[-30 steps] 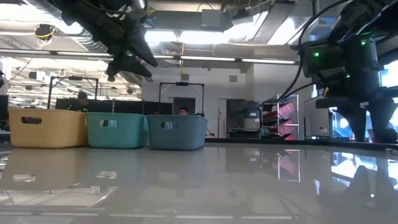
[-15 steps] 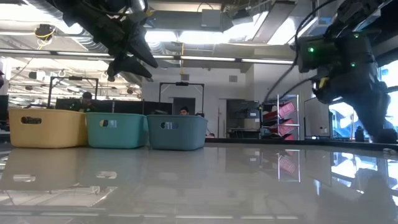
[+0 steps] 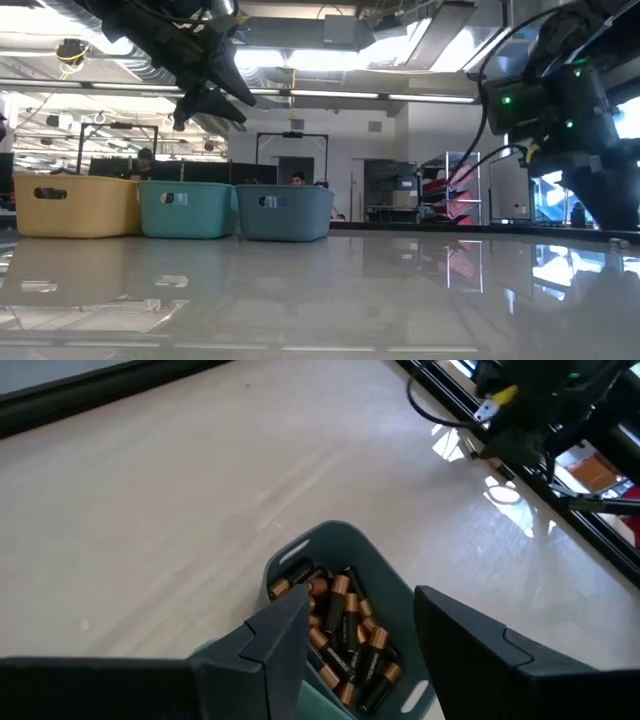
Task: Sort batteries
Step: Put the silver battery into the green bin
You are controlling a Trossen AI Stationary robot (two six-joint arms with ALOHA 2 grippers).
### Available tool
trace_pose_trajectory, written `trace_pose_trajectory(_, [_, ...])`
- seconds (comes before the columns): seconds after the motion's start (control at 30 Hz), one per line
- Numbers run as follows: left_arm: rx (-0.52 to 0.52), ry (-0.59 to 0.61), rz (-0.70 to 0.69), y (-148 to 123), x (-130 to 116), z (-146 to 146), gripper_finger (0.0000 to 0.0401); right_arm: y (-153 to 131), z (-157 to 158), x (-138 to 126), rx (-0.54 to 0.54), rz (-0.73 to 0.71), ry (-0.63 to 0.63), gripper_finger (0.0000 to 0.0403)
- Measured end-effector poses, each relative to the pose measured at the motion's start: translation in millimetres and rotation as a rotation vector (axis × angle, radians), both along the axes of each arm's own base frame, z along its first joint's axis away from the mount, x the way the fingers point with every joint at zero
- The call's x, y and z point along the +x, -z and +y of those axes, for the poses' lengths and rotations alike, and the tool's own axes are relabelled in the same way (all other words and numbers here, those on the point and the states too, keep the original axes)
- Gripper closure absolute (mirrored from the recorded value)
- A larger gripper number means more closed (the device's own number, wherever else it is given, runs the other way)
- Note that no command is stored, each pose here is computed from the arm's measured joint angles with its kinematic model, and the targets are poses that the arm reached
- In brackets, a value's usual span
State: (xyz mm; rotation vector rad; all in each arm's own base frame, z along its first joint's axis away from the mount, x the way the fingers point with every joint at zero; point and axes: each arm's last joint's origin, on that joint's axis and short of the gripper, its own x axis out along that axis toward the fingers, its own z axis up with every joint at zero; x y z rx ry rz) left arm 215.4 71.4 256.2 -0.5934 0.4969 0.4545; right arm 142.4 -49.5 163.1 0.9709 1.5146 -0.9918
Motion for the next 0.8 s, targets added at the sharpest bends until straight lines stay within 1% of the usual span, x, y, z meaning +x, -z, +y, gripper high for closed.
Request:
trace_pose_trajectory(0.2, [-0.011,0.016,-0.001,0,0,-1,0.0231,17,-13,-11,-0.018,-0.02,0.107,0.0221])
trace_pose_trajectory(0.3, [-0.012,0.017,-0.001,0,0,-1,0.0231,27,-15,-19,0.005,-0.021,0.15,0.0221])
trace_pose_trajectory(0.37, [-0.018,0.026,-0.003,0,0,-1,0.0231,30,-15,-22,0.023,-0.029,0.168,0.0222])
trace_pose_trajectory(0.47, [-0.021,0.031,-0.003,0,0,-1,0.0231,30,-16,-20,0.023,-0.048,0.148,0.0235])
trace_pose_trajectory(0.57, [-0.021,0.031,-0.004,0,0,-1,0.0231,29,-17,-17,0.016,-0.066,0.137,0.0271])
trace_pose_trajectory(0.73, [-0.021,0.031,-0.004,0,0,-1,0.0231,28,-19,-14,-0.002,-0.089,0.116,0.037])
trace_pose_trajectory(0.77, [-0.02,0.032,-0.004,0,0,-1,0.0231,28,-19,-14,-0.003,-0.092,0.107,0.0383])
trace_pose_trajectory(0.8, [-0.019,0.032,-0.005,0,0,-1,0.0231,27,-20,-13,-0.005,-0.096,0.102,0.0387])
